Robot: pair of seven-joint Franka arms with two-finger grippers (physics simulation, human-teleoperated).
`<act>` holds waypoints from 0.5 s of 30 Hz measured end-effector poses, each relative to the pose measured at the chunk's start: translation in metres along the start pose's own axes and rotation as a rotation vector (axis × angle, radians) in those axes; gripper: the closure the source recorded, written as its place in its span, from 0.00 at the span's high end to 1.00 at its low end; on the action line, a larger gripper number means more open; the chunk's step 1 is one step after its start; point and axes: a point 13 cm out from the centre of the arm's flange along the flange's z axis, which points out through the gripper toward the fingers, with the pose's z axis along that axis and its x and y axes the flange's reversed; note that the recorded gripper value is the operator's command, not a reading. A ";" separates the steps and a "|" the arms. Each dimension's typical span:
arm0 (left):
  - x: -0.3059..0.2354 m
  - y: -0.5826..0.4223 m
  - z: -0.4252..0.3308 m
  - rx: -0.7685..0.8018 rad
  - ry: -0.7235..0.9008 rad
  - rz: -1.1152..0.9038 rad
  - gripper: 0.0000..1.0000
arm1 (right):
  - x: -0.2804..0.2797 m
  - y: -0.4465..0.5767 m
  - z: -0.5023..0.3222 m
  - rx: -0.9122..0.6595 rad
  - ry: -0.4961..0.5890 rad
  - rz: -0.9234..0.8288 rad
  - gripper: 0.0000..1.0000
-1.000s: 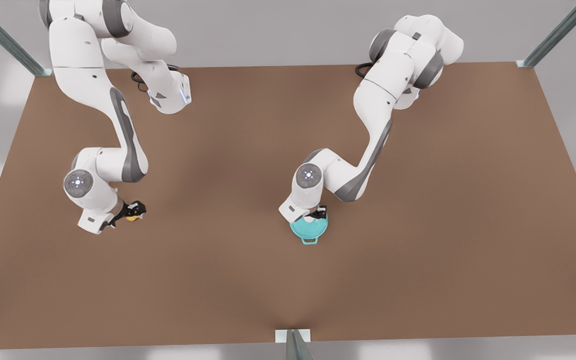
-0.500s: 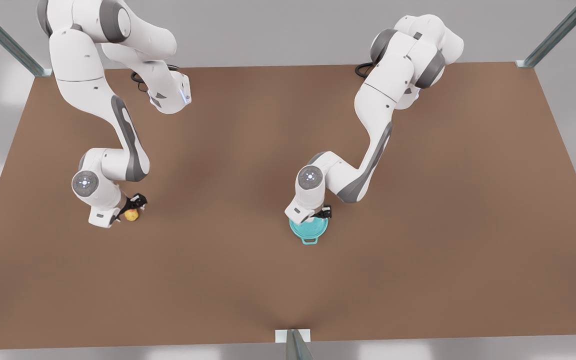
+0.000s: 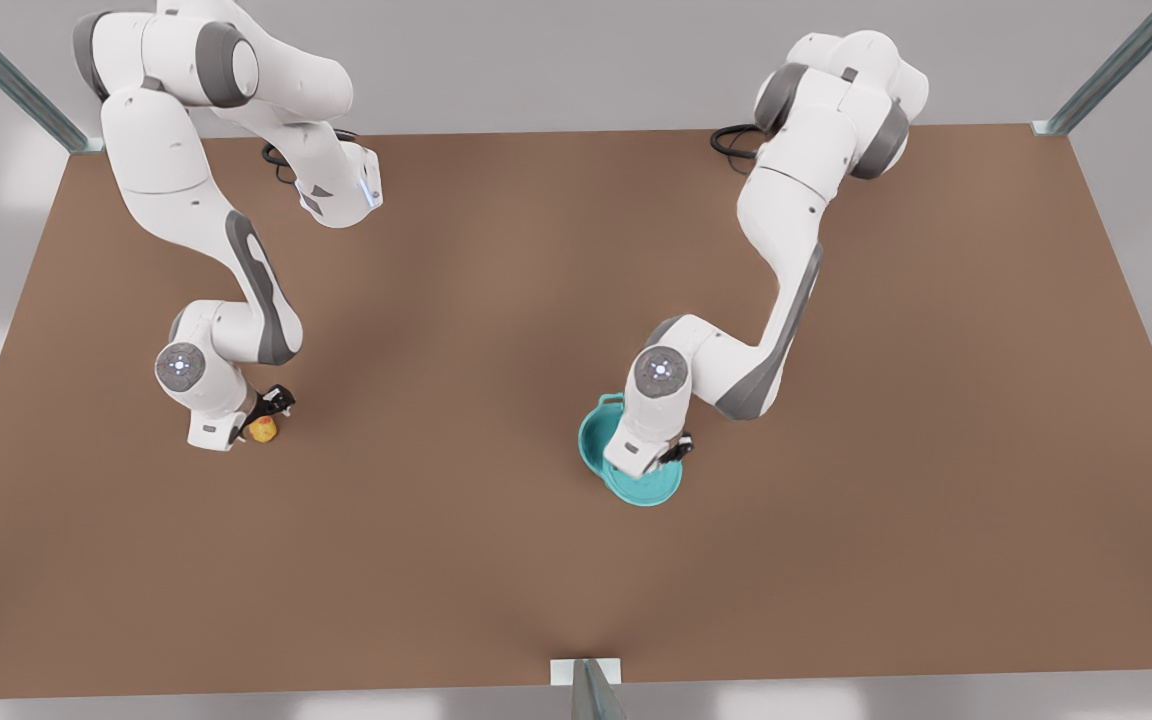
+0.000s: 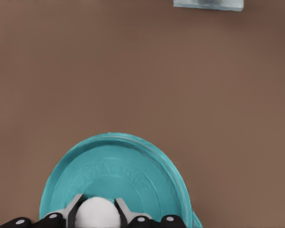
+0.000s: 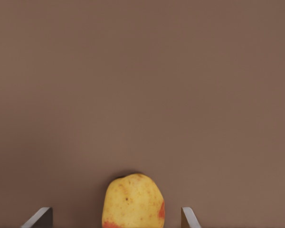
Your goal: Open the pot lid and put the potato into the pot
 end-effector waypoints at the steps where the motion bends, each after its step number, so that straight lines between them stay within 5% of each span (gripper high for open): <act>1: -0.018 0.028 0.002 -0.011 0.010 -0.028 0.36 | 0.000 0.000 0.003 0.001 -0.001 -0.005 1.00; 7: -0.084 0.191 0.055 -0.090 0.072 -0.131 0.36 | 0.003 -0.005 0.014 0.009 -0.008 -0.020 1.00; 8: -0.082 0.196 0.062 -0.096 0.081 -0.119 0.40 | 0.003 -0.006 0.014 0.011 -0.010 -0.022 0.90; 9: -0.081 0.198 0.065 -0.098 0.086 -0.105 0.49 | 0.003 -0.007 0.015 0.013 -0.013 -0.024 0.83; 11: -0.078 0.197 0.070 -0.097 0.094 -0.075 1.00 | 0.002 -0.008 0.014 0.016 -0.016 -0.030 0.74; 15: -0.076 0.196 0.074 -0.089 0.105 -0.032 1.00 | 0.003 -0.011 0.014 0.020 -0.021 -0.036 0.64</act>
